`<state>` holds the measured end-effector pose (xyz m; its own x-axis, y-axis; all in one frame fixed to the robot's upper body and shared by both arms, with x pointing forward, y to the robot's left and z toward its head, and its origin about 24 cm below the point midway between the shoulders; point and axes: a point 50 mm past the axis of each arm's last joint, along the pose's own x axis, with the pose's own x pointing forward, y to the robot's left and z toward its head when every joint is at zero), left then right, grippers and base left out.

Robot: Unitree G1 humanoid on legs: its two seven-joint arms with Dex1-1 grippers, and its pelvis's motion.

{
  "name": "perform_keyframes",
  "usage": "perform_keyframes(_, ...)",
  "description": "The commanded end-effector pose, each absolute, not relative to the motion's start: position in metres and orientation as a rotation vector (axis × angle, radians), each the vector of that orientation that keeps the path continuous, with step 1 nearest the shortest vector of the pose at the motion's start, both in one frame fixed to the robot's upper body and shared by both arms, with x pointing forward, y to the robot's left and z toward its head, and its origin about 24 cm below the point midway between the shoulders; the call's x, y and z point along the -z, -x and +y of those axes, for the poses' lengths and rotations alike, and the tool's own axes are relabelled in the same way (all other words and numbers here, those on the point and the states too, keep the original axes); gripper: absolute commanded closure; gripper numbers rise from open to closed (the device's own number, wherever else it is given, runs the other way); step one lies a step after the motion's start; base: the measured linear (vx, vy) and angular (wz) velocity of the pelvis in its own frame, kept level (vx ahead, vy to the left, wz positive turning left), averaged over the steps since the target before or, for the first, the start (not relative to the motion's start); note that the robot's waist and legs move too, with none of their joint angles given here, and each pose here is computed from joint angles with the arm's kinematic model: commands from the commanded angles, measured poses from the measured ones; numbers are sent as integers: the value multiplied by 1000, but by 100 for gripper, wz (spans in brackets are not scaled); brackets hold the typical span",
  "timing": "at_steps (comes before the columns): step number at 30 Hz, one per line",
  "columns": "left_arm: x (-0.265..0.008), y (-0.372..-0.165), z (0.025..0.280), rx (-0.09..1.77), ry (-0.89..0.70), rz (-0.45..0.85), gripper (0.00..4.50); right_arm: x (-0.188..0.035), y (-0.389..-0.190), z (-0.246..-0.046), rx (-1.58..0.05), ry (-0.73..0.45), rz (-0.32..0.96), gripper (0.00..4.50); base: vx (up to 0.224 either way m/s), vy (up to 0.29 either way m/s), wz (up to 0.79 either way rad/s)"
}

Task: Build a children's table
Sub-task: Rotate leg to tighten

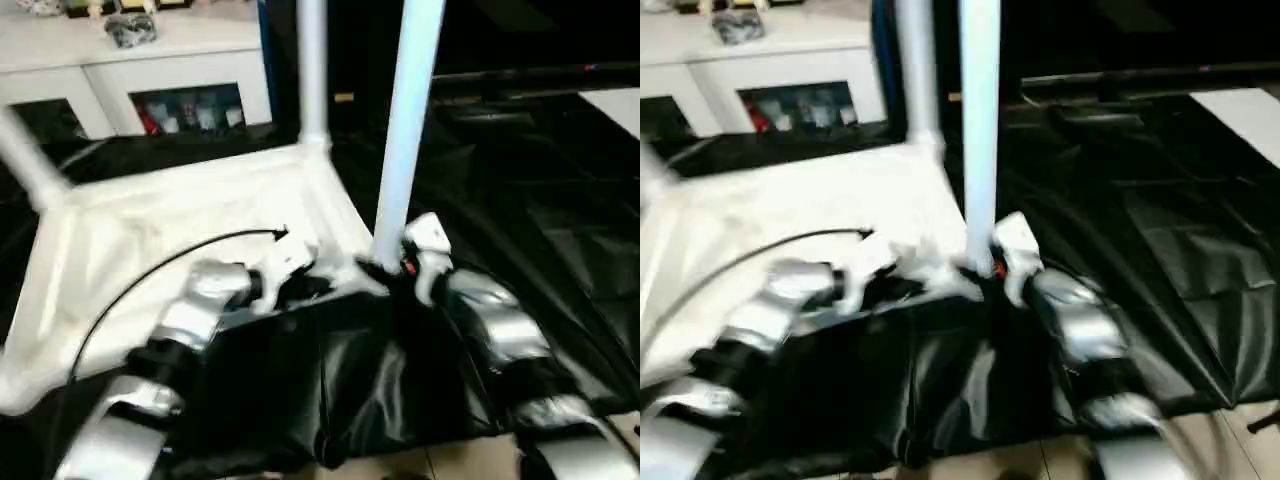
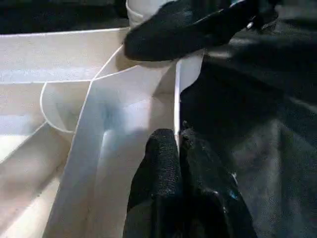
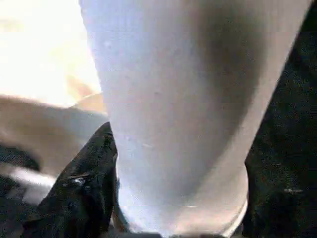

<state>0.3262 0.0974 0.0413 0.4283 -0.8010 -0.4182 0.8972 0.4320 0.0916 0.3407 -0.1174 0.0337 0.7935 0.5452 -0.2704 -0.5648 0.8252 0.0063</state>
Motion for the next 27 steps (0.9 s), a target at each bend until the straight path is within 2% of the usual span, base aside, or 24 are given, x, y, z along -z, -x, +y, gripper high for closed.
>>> perform_keyframes(1, -56, -328, 62, 1088, -316, 248, 450, -10, -329, -75, -646, 71, 373, 169, 0, 0, 0)
perform_keyframes(2, -56, -328, 61, 1085, -316, 247, 450, -9, -329, -75, -640, 71, 372, 169, 0, 0, 0)
perform_keyframes(4, -56, -326, 56, 1092, -309, 242, 450, -9, -330, -69, -646, 56, 364, 114, 0, 0, 0)
perform_keyframes(6, -56, -325, 53, 1104, -309, 238, 450, -10, -329, -65, -671, 31, 359, 97, 0, 0, 0)
perform_keyframes(10, -56, -321, 56, 1149, -329, 226, 450, -12, -328, -65, -706, 41, 332, 89, 0, 0, 0)
perform_keyframes(12, -55, -316, 60, 1211, -345, 211, 450, -16, -326, -68, -765, 49, 293, 62, 0, 0, 0)
perform_keyframes(14, -54, -314, 63, 1228, -344, 212, 450, -18, -326, -71, -779, 60, 276, 62, 0, 0, 0)
perform_keyframes(18, -50, -308, 84, 1298, -371, 243, 450, -23, -314, -96, -955, 109, 236, 62, 0, 0, 0)
perform_keyframes(21, -51, -308, 92, 1315, -377, 246, 450, -25, -309, -106, -1013, 130, 244, 62, 0, 0, 0)
perform_keyframes(24, -54, -305, 106, 1360, -387, 260, 450, -30, -298, -122, -1157, 153, 258, 62, 0, 0, 0)
perform_keyframes(27, -55, -304, 114, 1377, -402, 271, 450, -33, -292, -130, -1238, 189, 279, 62, 0, 0, 0)
